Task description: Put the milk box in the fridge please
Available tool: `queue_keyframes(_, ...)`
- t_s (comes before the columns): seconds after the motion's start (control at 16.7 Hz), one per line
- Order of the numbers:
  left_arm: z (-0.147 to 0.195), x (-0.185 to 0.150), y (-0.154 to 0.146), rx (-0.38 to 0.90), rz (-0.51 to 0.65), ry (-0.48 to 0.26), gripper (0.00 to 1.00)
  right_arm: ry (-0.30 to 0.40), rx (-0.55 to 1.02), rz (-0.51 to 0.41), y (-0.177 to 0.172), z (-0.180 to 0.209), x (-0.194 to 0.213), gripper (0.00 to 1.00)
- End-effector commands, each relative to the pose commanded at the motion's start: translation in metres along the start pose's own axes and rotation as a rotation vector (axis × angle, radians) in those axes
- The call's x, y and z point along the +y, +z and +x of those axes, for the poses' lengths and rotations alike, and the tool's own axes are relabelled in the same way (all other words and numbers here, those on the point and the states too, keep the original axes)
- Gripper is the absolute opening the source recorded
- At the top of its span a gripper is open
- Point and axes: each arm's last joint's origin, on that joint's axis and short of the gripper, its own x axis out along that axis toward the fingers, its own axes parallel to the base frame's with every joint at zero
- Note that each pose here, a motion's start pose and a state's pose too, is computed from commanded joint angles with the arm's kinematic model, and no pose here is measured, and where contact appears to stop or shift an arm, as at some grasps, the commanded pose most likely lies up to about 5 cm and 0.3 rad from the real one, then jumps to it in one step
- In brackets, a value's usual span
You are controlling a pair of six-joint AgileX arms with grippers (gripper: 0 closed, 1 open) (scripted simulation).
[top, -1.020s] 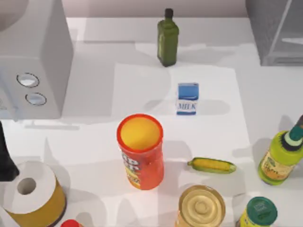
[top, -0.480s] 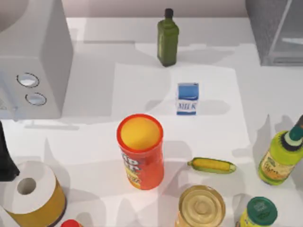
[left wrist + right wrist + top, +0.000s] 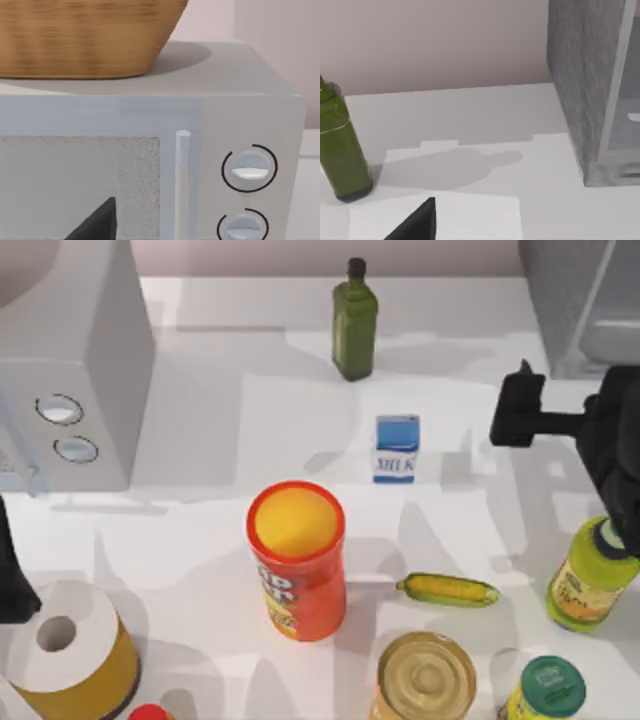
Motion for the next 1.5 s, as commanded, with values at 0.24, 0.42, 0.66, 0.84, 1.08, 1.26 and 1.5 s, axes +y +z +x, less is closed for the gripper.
queue_keyframes(0.24, 0.0, 0.0, 0.0, 0.0, 0.0, 0.0, 1.0, -0.004, 0.023, -0.009, -0.036, 0.036, 0.053, 1.0)
queue_keyframes(0.42, 0.0, 0.0, 0.0, 0.0, 0.0, 0.0, 1.0, -0.009, 0.036, -0.025, -0.072, 0.052, 0.085, 1.0)
queue_keyframes(0.66, 0.0, 0.0, 0.0, 0.0, 0.0, 0.0, 1.0, -0.012, 0.04, -0.05, -0.114, 0.062, 0.114, 1.0)
queue_keyframes(0.84, 0.0, 0.0, 0.0, 0.0, 0.0, 0.0, 1.0, -0.013, 0.045, -0.07, -0.132, 0.063, 0.124, 1.0)
queue_keyframes(1.08, 0.0, 0.0, 0.0, 0.0, 0.0, 0.0, 1.0, -0.012, 0.045, -0.073, -0.134, 0.062, 0.125, 1.0)
queue_keyframes(1.26, 0.0, 0.0, 0.0, 0.0, 0.0, 0.0, 1.0, -0.016, 0.048, -0.073, -0.134, 0.064, 0.123, 1.0)
queue_keyframes(1.5, 0.0, 0.0, 0.0, 0.0, 0.0, 0.0, 1.0, -0.014, 0.046, -0.071, -0.127, 0.087, 0.116, 1.0)
